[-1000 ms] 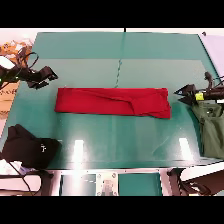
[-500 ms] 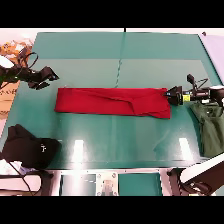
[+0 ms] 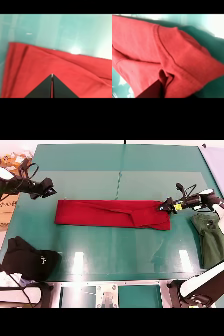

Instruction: Fold the shirts.

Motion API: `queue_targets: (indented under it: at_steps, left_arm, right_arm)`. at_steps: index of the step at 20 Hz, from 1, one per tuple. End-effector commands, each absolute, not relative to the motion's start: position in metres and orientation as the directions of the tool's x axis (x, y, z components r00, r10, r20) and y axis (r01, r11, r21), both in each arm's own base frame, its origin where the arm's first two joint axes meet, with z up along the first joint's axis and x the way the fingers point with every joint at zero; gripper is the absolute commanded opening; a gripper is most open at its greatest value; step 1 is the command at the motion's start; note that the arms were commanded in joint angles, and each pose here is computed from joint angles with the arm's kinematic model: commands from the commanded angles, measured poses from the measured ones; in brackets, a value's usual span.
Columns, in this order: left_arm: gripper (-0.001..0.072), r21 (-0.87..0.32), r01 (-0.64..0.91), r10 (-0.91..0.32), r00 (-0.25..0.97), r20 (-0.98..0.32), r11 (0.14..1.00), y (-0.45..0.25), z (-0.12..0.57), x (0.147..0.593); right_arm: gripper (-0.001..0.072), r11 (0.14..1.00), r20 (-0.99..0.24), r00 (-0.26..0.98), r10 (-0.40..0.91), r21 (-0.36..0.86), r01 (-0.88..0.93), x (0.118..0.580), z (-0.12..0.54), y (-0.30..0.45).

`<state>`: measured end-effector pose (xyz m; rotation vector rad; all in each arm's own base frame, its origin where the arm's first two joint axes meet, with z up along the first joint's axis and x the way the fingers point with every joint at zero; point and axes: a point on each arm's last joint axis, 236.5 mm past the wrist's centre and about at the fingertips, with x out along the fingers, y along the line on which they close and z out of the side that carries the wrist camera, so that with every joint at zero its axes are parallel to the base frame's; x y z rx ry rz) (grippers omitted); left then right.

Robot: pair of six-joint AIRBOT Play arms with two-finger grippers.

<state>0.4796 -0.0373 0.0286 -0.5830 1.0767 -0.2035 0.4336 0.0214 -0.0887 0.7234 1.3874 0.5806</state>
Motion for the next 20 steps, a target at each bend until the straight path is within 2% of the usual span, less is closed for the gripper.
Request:
queue_targets:
  at_steps: [1,5,8,11,15,20]
  left_arm:
    - [0.0023,-0.582,-0.056,-0.486,0.489,-0.725,0.811,-0.055,0.039,0.484]
    - [0.0023,-0.536,0.132,-0.533,0.446,-0.719,0.834,-0.123,0.036,0.481]
    - [0.0023,-0.493,0.294,-0.574,0.417,-0.704,0.819,-0.21,0.022,0.476]
    - [0.0023,-0.478,0.41,-0.617,0.345,-0.707,0.777,-0.311,-0.019,0.448]
    - [0.0023,-0.497,0.468,-0.662,0.307,-0.683,0.73,-0.404,-0.061,0.416]
    - [0.0023,-0.571,0.466,-0.712,0.209,-0.671,0.675,-0.45,-0.078,0.406]
  right_arm:
    - [0.0045,0.682,-0.684,0.087,0.724,0.729,0.054,0.438,-0.085,0.03]
    - [0.0024,0.741,-0.741,0.095,0.664,0.67,0.051,0.443,-0.05,0.019]
    - [0.0025,0.762,-0.754,0.141,0.642,0.647,-0.006,0.442,0.012,0.025]
    - [0.0024,0.765,-0.749,0.166,0.641,0.641,-0.064,0.427,0.083,0.048]
    - [0.0025,0.773,-0.745,0.207,0.634,0.619,-0.14,0.404,0.149,0.086]
    - [0.0025,0.765,-0.74,0.196,0.644,0.614,-0.193,0.388,0.17,0.118]
